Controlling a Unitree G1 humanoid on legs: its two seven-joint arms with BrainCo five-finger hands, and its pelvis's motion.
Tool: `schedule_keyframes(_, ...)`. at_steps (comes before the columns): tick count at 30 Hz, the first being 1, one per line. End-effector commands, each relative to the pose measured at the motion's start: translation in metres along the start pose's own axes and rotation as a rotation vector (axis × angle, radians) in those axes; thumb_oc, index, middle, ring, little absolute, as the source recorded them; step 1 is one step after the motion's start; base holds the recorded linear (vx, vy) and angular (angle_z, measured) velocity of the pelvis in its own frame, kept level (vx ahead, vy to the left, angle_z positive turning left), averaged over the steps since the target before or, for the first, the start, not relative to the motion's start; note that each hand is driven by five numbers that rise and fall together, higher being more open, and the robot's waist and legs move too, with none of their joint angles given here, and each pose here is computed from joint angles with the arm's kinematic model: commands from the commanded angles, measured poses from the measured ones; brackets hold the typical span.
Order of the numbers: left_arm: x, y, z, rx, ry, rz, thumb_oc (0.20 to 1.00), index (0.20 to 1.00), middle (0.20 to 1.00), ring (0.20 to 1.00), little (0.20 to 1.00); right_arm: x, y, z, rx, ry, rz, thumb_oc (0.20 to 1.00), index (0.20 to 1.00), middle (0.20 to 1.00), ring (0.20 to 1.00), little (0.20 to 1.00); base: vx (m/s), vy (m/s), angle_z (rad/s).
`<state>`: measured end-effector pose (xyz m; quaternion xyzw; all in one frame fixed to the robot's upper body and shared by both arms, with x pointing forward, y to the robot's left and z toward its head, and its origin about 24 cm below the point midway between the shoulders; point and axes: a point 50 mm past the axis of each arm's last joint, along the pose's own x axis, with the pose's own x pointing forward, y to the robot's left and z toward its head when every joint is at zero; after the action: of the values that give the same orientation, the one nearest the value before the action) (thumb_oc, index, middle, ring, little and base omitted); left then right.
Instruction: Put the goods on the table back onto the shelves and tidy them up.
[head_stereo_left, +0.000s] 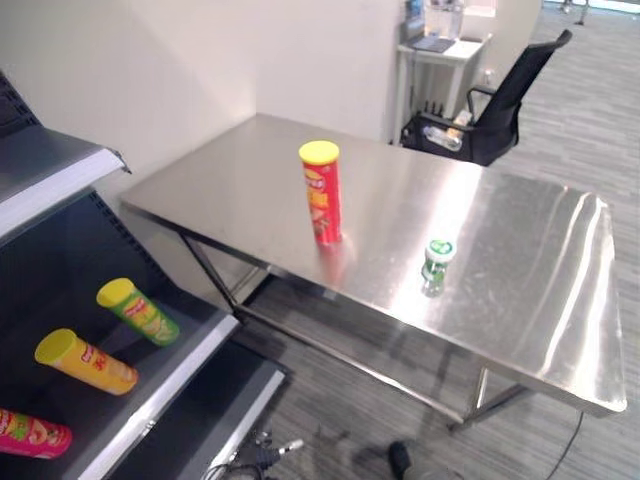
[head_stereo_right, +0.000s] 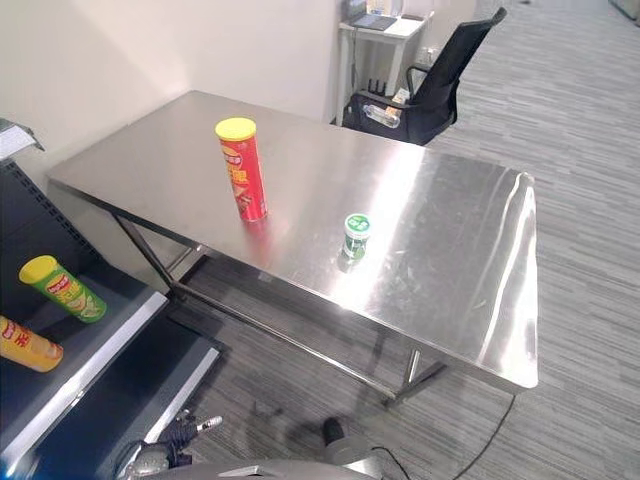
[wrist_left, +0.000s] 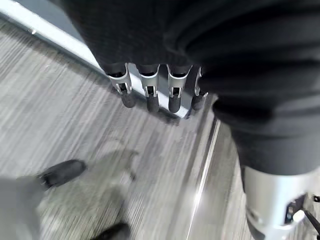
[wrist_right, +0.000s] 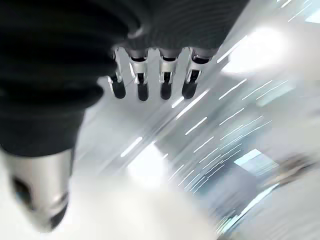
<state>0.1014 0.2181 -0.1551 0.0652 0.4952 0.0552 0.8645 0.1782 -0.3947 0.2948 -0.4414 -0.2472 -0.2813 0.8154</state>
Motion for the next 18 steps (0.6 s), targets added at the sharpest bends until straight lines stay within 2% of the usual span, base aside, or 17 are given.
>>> schedule_keyframes(1, 0.006, 0.018, 0.031, 0.042, -0.105, 0.025, 1.000, 1.000, 1.000, 1.000, 1.000, 0.005, 0.010, -0.012, -0.092, 0.020, 0.057, 1.000, 1.000, 1.000, 1.000, 1.000, 0.01, -0.031, 0.17)
schedule_keyframes(4, 0.006, 0.022, 0.029, 0.046, -0.096, 0.032, 1.000, 1.000, 1.000, 1.000, 1.000, 0.004, 0.057, -0.003, -0.055, -0.027, 0.225, 1.000, 1.000, 1.000, 1.000, 1.000, 0.01, -0.031, 0.14)
schedule_keyframes(6, 0.006, 0.024, 0.032, 0.030, -0.101, 0.042, 1.000, 1.000, 1.000, 1.000, 1.000, 0.000, 0.085, -0.003, -0.099, -0.029, 0.350, 1.000, 1.000, 1.000, 1.000, 1.000, 0.00, -0.036, 0.19)
schedule_keyframes(8, 0.006, 0.027, 0.032, 0.017, -0.103, 0.053, 1.000, 1.000, 1.000, 1.000, 1.000, -0.005, 0.097, -0.001, -0.090, -0.039, 0.409, 1.000, 1.000, 1.000, 1.000, 1.000, 0.00, -0.047, 0.22)
schedule_keyframes(11, 0.005, 0.029, 0.030, -0.036, -0.099, 0.071, 1.000, 1.000, 1.000, 1.000, 1.000, -0.038, 0.131, -0.015, 0.045, 0.057, 0.537, 1.000, 1.000, 1.000, 1.000, 1.000, 0.03, -0.112, 0.36)
schedule_keyframes(13, 0.005, 0.026, 0.024, -0.037, -0.077, 0.063, 1.000, 1.000, 1.000, 1.000, 1.000, -0.049, 0.145, -0.023, 0.033, 0.096, 0.604, 1.000, 1.000, 1.000, 1.000, 1.000, 0.04, -0.104, 0.39)
schedule_keyframes(14, 0.004, 0.023, 0.020, -0.051, -0.062, 0.062, 1.000, 1.000, 1.000, 1.000, 1.000, -0.058, 0.163, -0.029, 0.012, 0.130, 0.655, 1.000, 1.000, 1.000, 1.000, 1.000, 0.04, -0.092, 0.10)
schedule_keyframes(18, 0.004, 0.022, 0.017, -0.059, -0.055, 0.062, 1.000, 1.000, 1.000, 1.000, 1.000, -0.067, 0.179, -0.030, 0.036, 0.144, 0.705, 1.000, 1.000, 1.000, 1.000, 1.000, 0.03, -0.083, 0.12)
